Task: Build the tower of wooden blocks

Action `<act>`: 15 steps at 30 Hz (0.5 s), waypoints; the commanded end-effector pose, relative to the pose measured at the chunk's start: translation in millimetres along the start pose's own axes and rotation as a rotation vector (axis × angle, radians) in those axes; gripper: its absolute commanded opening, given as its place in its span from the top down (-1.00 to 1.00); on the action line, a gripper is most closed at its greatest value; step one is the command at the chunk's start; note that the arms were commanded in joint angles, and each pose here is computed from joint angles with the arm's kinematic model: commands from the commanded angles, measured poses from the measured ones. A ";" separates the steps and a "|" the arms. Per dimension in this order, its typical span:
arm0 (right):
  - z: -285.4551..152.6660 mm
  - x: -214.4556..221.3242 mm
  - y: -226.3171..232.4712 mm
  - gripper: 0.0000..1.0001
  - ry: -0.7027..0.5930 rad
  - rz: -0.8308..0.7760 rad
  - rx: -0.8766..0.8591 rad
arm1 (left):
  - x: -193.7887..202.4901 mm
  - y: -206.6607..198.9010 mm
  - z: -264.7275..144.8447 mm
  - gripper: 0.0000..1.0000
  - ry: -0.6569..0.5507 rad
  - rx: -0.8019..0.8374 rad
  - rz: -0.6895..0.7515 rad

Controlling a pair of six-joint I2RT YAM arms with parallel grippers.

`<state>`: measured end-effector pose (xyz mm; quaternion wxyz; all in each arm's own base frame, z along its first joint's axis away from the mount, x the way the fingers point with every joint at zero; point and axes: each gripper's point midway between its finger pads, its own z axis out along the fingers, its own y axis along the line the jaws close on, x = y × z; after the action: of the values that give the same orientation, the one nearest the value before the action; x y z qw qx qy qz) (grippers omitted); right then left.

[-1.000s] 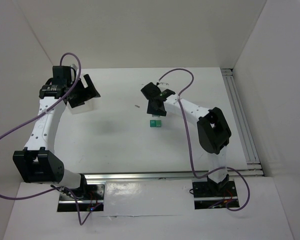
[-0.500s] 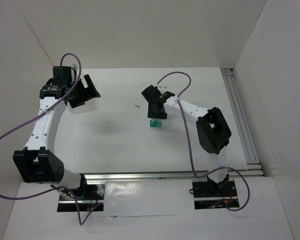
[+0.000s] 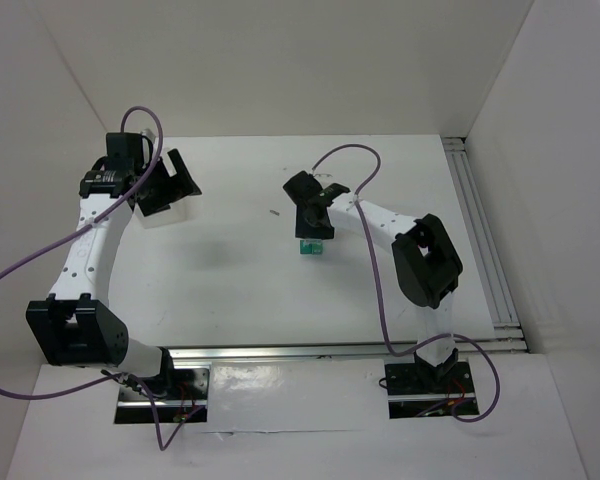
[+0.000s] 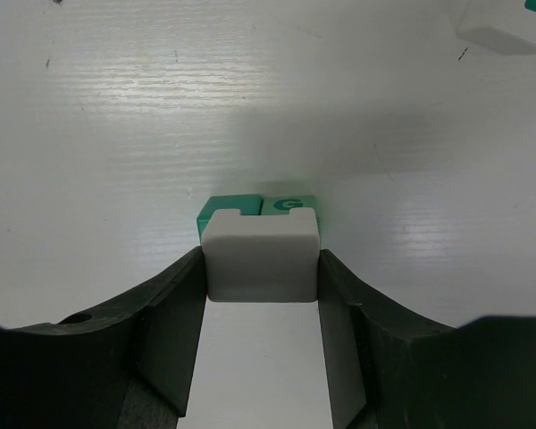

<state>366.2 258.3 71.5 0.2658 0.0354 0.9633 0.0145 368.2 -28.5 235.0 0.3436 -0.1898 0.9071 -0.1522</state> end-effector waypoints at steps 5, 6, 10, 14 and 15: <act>-7.4 -8.1 3.5 0.00 -0.026 -0.004 -0.030 | -8.1 -4.8 -2.3 -0.98 -0.037 0.027 -0.003; -4.1 -5.9 3.1 0.00 -0.020 -0.007 -0.025 | -8.1 -4.8 -2.3 -0.98 -0.037 0.027 -0.003; -5.5 -1.6 4.6 0.00 -0.011 -0.018 -0.023 | -8.1 -4.8 -2.3 -0.98 -0.037 0.027 -0.003; -2.3 0.7 4.2 -0.02 -0.004 -0.021 -0.017 | -8.1 -4.8 -2.3 -0.98 -0.037 0.027 -0.003; -2.3 0.7 4.2 -0.02 -0.004 -0.021 -0.017 | -5.2 -3.2 -0.6 -0.98 -0.028 0.023 -0.005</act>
<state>364.8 260.2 71.1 0.2617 0.0272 0.9646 0.0193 369.8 -28.4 235.6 0.3469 -0.1891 0.9058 -0.1527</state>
